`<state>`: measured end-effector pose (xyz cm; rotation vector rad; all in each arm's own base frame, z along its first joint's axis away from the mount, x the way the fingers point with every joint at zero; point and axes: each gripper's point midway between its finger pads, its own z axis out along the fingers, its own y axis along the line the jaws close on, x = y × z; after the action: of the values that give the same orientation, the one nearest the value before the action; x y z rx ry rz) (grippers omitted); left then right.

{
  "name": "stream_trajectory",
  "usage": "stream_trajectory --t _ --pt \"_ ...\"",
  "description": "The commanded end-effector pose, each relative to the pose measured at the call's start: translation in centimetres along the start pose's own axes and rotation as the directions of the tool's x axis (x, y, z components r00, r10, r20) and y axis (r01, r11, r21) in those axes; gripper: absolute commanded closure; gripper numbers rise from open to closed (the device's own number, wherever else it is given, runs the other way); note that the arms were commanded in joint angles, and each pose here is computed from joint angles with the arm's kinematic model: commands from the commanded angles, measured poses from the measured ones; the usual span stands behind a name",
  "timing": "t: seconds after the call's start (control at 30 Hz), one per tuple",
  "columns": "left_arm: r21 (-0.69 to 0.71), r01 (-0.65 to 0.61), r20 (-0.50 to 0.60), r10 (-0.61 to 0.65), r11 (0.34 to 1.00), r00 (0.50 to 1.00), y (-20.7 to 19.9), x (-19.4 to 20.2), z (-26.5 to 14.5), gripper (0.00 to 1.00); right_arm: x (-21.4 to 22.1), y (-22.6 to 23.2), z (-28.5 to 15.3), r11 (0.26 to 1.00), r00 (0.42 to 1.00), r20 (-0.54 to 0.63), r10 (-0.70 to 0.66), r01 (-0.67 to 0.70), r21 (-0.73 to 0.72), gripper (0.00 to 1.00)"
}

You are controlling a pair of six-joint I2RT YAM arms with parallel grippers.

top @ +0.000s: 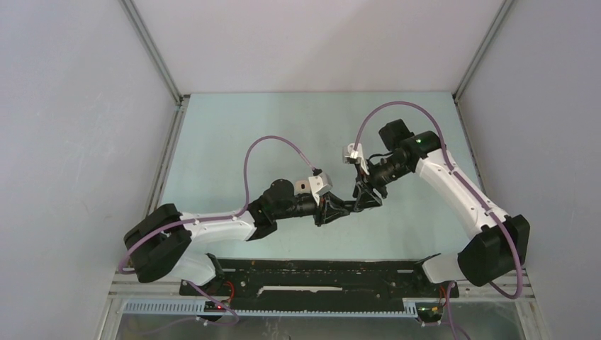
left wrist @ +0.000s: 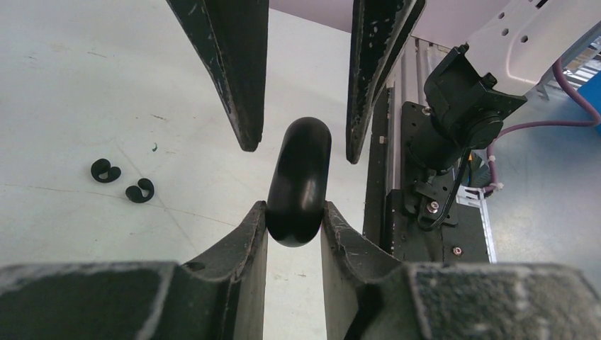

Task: Insert the wireless bluetooth earbuds into the charging case
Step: Open the charging case.

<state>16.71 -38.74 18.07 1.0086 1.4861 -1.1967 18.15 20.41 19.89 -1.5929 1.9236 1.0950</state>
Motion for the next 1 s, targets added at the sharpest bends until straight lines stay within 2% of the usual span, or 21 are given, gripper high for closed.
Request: stream_trajectory --t 0.0,0.13,0.3,0.37,0.47,0.53,0.73,0.97 --pt "-0.008 -0.06 0.091 0.061 0.998 0.994 -0.3 -3.0 -0.1 0.99 -0.1 0.2 0.5 1.0 1.0 0.001 -0.002 0.002 -0.02 0.51" --pt "-0.013 -0.056 0.096 0.057 0.998 0.994 -0.2 -3.0 -0.2 0.99 0.2 0.6 0.6 0.999 1.0 -0.008 -0.005 0.004 -0.044 0.54" --pt "-0.02 -0.046 0.102 0.048 0.999 0.994 -0.1 -2.9 -0.2 0.97 0.2 0.9 0.6 0.999 1.0 -0.012 -0.008 0.007 -0.052 0.68" --pt "-0.037 -0.037 0.101 0.04 0.999 0.994 0.2 -2.8 -0.2 0.91 0.2 0.9 0.6 0.999 1.0 -0.011 -0.009 0.008 -0.049 0.73" --pt "-0.054 -0.023 0.106 0.029 0.998 0.994 0.5 -2.5 -0.2 0.7 0.0 0.9 0.4 0.999 1.0 -0.006 -0.021 0.021 -0.036 0.78" --pt "-0.046 -0.016 0.119 0.021 0.999 0.993 0.4 -2.3 -0.3 0.63 -0.1 0.9 0.2 0.999 1.0 -0.006 -0.03 0.03 -0.022 0.8" --pt "0.008 -0.031 0.147 0.029 0.999 0.989 -0.4 -1.5 -0.5 0.59 -0.7 1.2 -0.2 0.999 0.999 0.007 -0.039 0.039 -0.019 0.81" --pt "0.031 -0.039 0.149 0.034 0.999 0.988 -0.6 -1.4 -0.2 0.6 -0.8 1.4 -0.1 0.999 1.0 0.014 -0.021 0.021 -0.032 0.81"
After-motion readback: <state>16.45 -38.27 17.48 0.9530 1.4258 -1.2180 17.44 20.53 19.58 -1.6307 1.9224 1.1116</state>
